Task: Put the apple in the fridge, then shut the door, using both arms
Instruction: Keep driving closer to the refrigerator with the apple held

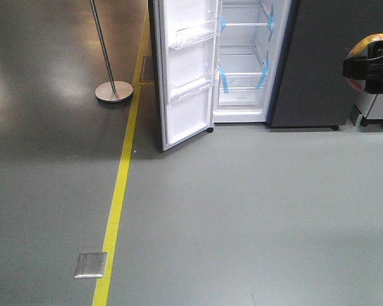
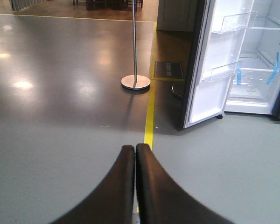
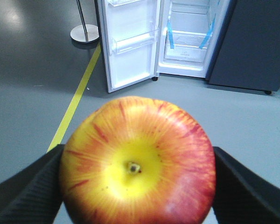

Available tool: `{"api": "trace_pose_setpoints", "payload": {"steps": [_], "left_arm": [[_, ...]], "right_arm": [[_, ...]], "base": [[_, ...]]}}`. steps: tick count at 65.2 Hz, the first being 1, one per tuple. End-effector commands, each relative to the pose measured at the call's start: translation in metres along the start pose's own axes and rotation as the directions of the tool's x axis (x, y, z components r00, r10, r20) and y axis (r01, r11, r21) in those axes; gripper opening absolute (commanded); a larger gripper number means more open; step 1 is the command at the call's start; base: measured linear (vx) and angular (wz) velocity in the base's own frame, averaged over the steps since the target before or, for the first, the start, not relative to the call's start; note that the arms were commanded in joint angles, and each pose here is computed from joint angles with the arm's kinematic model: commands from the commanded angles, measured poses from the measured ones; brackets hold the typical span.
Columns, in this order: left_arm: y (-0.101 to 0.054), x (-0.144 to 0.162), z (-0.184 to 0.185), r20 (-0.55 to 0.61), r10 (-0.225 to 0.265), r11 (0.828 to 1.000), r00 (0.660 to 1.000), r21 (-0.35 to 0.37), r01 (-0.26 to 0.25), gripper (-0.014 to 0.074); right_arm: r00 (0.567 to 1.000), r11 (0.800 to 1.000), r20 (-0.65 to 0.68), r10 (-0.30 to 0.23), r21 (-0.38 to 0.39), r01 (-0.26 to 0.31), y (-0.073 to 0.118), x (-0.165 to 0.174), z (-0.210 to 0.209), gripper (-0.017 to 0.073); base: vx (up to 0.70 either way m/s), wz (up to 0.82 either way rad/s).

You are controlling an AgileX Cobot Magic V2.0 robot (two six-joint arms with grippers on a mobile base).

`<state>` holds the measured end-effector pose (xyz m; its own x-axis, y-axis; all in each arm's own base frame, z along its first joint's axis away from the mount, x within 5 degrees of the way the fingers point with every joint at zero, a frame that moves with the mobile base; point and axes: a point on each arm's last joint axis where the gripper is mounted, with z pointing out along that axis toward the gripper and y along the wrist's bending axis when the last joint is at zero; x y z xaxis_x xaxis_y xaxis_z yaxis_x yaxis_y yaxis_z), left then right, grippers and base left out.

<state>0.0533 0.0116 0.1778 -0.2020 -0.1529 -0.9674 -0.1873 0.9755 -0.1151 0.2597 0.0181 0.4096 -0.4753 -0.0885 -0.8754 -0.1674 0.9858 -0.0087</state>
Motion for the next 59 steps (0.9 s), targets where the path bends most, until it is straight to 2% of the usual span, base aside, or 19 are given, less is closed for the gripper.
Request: {"api": "trace_pose_setpoints", "payload": {"steps": [1, 59], "left_arm": [[-0.0019, -0.0010, 0.0003, 0.059, -0.002, 1.000, 0.998, 0.029, 0.000, -0.0008], [-0.0019, -0.0010, 0.0003, 0.059, -0.002, 1.000, 0.998, 0.029, 0.000, -0.0008]], "right_arm": [[0.991, 1.000, 0.134, -0.003, 0.027, 0.000, -0.0020, -0.0181, -0.0167, 0.0168], [0.991, 1.000, 0.134, -0.002, 0.027, -0.001, -0.0020, -0.0181, -0.0167, 0.0168]], "base": [[0.14, 0.02], [0.14, 0.01]]}}
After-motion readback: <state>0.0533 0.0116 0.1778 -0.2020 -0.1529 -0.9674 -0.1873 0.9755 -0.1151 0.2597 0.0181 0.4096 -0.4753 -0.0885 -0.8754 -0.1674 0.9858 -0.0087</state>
